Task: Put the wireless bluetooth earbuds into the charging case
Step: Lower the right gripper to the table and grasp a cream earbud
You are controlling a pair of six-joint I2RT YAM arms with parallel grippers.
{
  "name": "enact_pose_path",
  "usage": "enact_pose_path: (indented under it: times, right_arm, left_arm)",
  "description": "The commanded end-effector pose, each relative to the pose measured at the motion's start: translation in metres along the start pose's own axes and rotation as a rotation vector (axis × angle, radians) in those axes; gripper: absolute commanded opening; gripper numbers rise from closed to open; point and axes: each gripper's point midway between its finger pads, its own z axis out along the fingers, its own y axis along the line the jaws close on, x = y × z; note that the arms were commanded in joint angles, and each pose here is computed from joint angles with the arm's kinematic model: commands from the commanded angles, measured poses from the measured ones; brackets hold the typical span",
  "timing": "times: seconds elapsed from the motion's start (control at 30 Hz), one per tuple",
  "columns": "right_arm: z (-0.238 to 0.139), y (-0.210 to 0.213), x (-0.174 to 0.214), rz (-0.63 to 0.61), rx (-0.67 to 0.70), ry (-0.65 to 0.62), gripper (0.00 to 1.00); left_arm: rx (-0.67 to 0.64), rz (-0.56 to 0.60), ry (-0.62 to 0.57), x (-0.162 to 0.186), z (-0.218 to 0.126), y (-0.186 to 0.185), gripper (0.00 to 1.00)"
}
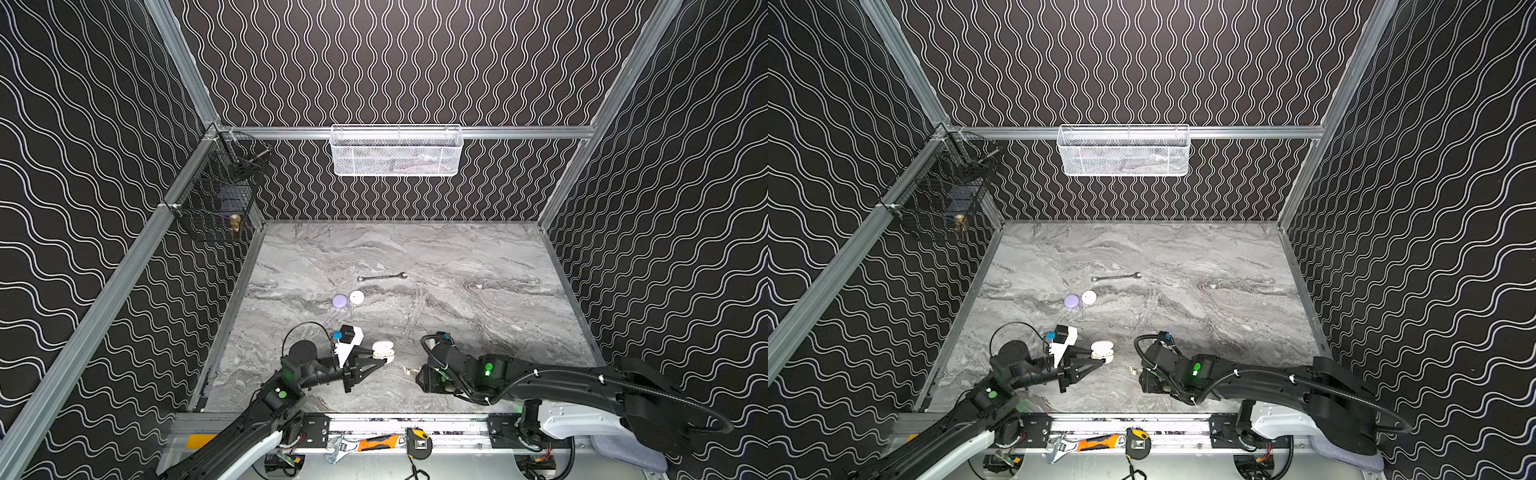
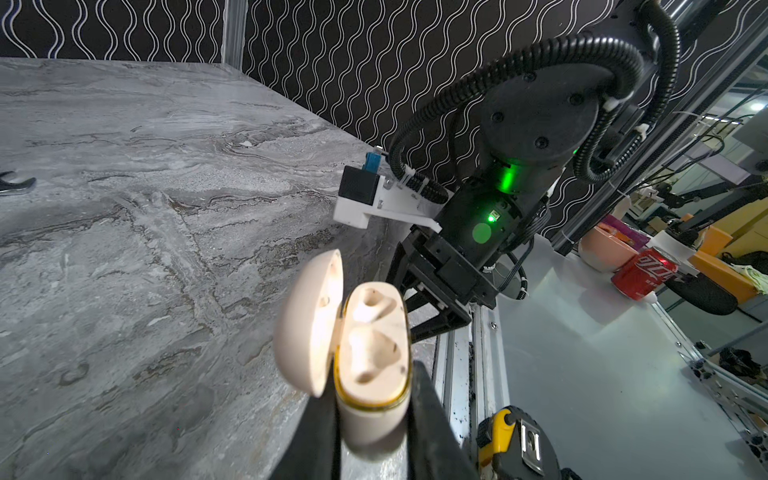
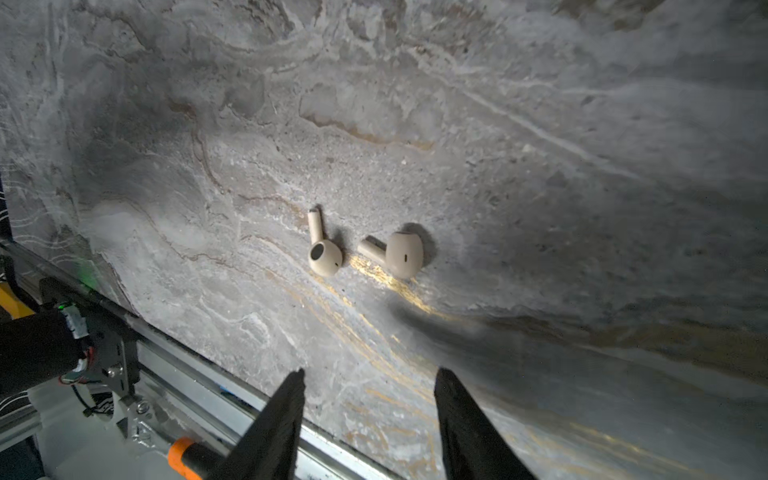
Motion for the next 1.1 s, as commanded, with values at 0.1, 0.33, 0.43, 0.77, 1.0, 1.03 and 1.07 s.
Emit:
enact_pose_path:
  times: [0.1,0.33,0.43,0.77,1.0,1.03,1.07]
  right_arm:
    - [0.018,0.007,-0.011,0.037,-0.039,0.01,0.51]
    - [0.035,0.004,-0.026,0.042,-0.035,0.042,0.47]
    - [0.041,0.011,-0.032,0.021,-0.025,0.052,0.44]
    - [0.05,0.0,-0.059,-0.089,0.195,0.029,0.41]
    - [0.047,-0.006,-0.06,-0.125,0.285,0.013,0.35]
    - [0.048,-0.008,-0.06,-0.132,0.308,0.012,0.34]
    - [0.048,-0.01,-0.059,-0.14,0.333,0.009,0.34]
  left_arm:
    - [-0.008,0.033,-0.013,-0.003,0.0,0.001,0.0]
    - [-0.011,0.04,-0.003,-0.004,0.002,0.002,0.0]
    - [-0.021,0.046,-0.001,-0.005,0.002,0.004,0.0]
    - [-0.109,0.057,0.019,-0.01,-0.004,0.013,0.0]
    - [-0.25,0.038,0.005,-0.011,-0.017,0.03,0.0]
    - [-0.257,0.039,0.001,-0.012,-0.018,0.031,0.0]
    - [-0.262,0.04,-0.004,-0.012,-0.019,0.031,0.0]
